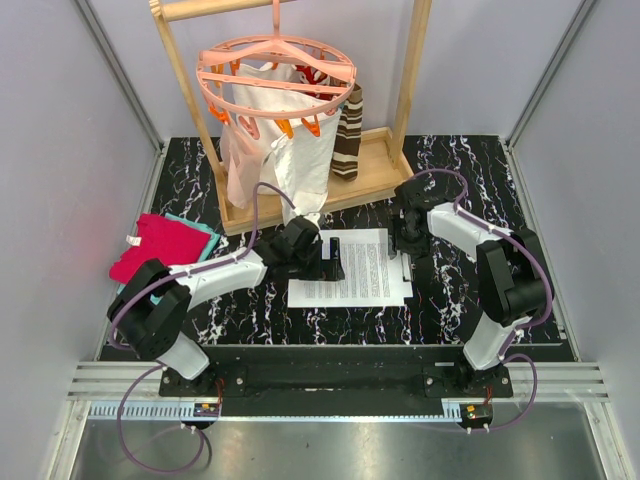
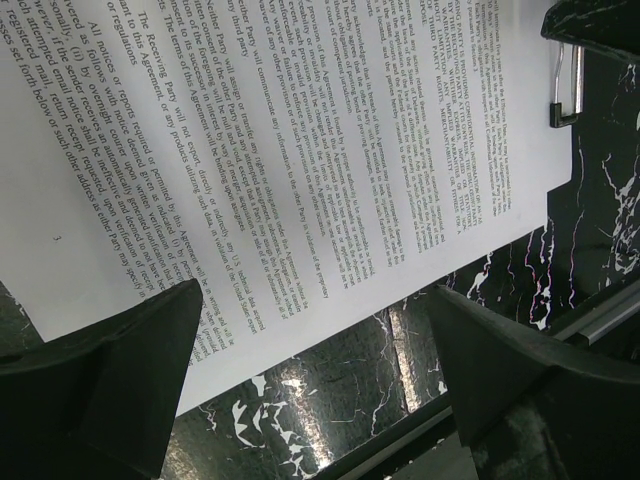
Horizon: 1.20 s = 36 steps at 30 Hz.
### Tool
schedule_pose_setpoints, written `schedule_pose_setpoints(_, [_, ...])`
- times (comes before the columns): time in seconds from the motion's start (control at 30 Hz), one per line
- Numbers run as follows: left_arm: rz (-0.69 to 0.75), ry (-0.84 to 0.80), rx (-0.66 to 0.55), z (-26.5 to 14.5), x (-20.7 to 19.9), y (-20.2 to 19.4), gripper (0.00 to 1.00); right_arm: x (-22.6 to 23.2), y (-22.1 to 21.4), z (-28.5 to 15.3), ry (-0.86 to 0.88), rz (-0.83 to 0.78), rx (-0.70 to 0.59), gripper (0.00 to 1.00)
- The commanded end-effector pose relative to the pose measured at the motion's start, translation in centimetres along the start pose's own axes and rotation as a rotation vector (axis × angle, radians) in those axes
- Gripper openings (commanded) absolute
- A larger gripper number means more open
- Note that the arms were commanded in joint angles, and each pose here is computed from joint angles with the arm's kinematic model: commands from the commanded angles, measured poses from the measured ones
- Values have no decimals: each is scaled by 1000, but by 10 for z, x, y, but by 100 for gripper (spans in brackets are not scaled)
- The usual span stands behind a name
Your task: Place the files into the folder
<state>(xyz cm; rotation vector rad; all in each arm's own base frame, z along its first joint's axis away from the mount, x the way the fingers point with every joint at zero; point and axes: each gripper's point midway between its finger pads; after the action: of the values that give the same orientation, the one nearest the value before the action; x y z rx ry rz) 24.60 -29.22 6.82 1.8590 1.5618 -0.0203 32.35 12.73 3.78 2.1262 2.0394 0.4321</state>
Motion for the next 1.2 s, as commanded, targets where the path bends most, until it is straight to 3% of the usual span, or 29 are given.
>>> schedule_pose_setpoints(0.0, [11, -49, -41, -8, -10, 11, 99, -1, -4, 2, -9, -10, -3, 65])
schedule_pose_setpoints(0.33, [8, -57, -53, -13, -11, 13, 99, -3, -16, 20, -6, 3, 36, 63])
schedule_pose_setpoints(0.57, [-6, -39, -69, -19, -1, 15, 99, -4, -20, 27, -7, 10, 41, 48])
schedule_pose_setpoints(0.7, [-19, -24, -79, -24, 8, 16, 99, -5, -21, 27, 12, 30, 40, 32])
schedule_pose_setpoints(0.77, [-32, -5, -83, -27, 17, 16, 99, -7, -24, 28, 8, 33, 48, 32])
schedule_pose_setpoints(0.9, [-51, 92, -131, -38, 45, 21, 99, -9, -27, 29, 3, 34, 54, 42])
schedule_pose_setpoints(1.03, [-94, 258, -174, -49, 87, 23, 99, -9, -28, 31, 2, 33, 62, 26])
schedule_pose_setpoints(1.17, [-125, 339, -179, -49, 107, 19, 99, -8, -25, 30, 5, 30, 55, 21])
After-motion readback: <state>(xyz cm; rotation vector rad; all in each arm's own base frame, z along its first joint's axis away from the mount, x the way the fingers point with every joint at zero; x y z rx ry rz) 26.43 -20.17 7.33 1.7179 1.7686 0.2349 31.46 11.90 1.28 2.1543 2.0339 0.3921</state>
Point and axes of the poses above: each gripper's point midway between its finger pads, its own z axis out along the fingers, its own x axis along the line the jaws close on, y = z × x, and after that the axes turned 2 degrees about z, right-handed
